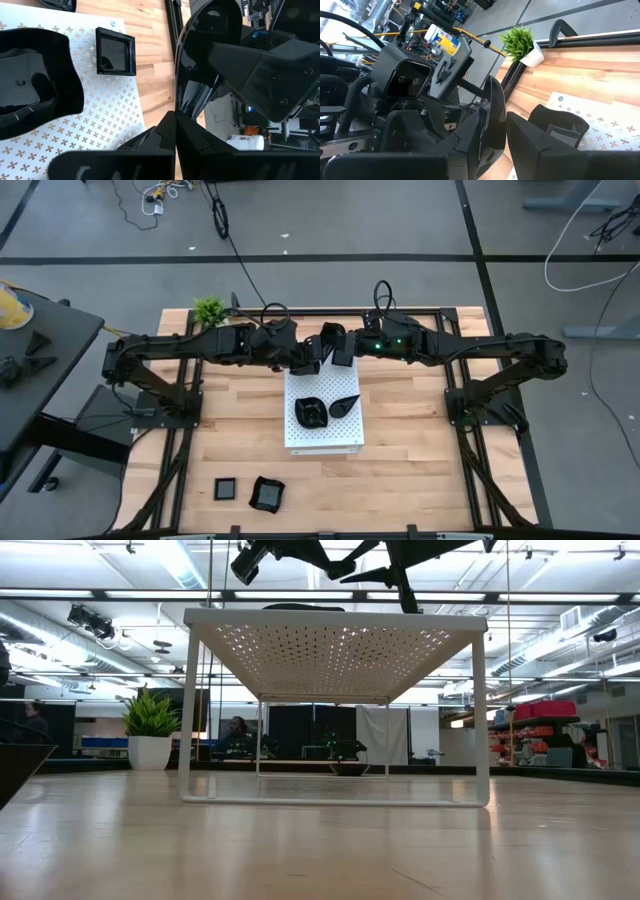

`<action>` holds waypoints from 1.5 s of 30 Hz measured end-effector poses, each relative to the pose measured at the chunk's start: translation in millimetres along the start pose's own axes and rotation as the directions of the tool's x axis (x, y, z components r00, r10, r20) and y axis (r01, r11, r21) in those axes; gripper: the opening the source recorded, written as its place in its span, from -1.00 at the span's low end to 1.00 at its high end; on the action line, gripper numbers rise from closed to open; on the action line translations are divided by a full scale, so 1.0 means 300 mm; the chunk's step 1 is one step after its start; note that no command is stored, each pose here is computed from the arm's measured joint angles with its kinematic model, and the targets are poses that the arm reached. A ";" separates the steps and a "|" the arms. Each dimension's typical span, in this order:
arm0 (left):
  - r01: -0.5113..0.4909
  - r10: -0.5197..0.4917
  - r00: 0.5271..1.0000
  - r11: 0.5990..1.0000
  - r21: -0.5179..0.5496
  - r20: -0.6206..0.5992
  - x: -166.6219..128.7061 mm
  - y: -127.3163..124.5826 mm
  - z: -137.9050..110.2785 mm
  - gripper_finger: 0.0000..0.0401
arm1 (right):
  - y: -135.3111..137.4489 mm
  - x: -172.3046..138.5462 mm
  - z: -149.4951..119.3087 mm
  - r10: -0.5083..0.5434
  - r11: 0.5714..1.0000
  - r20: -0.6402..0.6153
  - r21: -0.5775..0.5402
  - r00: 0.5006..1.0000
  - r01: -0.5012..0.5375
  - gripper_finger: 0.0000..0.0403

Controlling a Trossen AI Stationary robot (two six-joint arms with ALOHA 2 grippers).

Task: Pick & Place Mini shaped plates
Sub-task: Stack the black drop shaped plate on top of the other black drop shaped plate on the shelf

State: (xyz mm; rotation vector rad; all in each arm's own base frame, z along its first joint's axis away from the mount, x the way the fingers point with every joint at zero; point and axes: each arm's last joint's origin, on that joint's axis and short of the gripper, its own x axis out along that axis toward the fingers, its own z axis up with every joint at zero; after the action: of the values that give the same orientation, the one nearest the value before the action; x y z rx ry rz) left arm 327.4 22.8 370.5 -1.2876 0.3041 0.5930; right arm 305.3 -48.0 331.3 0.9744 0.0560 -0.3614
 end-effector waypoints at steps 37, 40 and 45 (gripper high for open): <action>0.068 -0.068 0.998 0.998 -0.011 0.006 -0.001 -0.022 0.004 -0.47 | 0.007 -0.001 0.004 0.020 1.000 0.012 0.005 1.000 -0.020 -0.74; 0.079 -0.079 0.997 0.997 -0.013 -0.012 -0.001 -0.025 0.002 -0.39 | 0.006 -0.001 0.005 0.020 1.000 0.012 0.005 1.000 -0.020 -0.74; 0.150 -0.150 0.988 0.989 -0.005 -0.036 -0.018 -0.046 0.006 -0.29 | 0.008 -0.005 0.012 0.039 0.999 -0.003 0.007 0.999 -0.039 -0.74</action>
State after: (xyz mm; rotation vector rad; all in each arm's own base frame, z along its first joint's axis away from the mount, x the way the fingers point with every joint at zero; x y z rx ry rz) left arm 330.7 21.0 384.9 -1.3122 0.2336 0.4425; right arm 304.1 -49.3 335.4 0.9812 0.0391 -0.3246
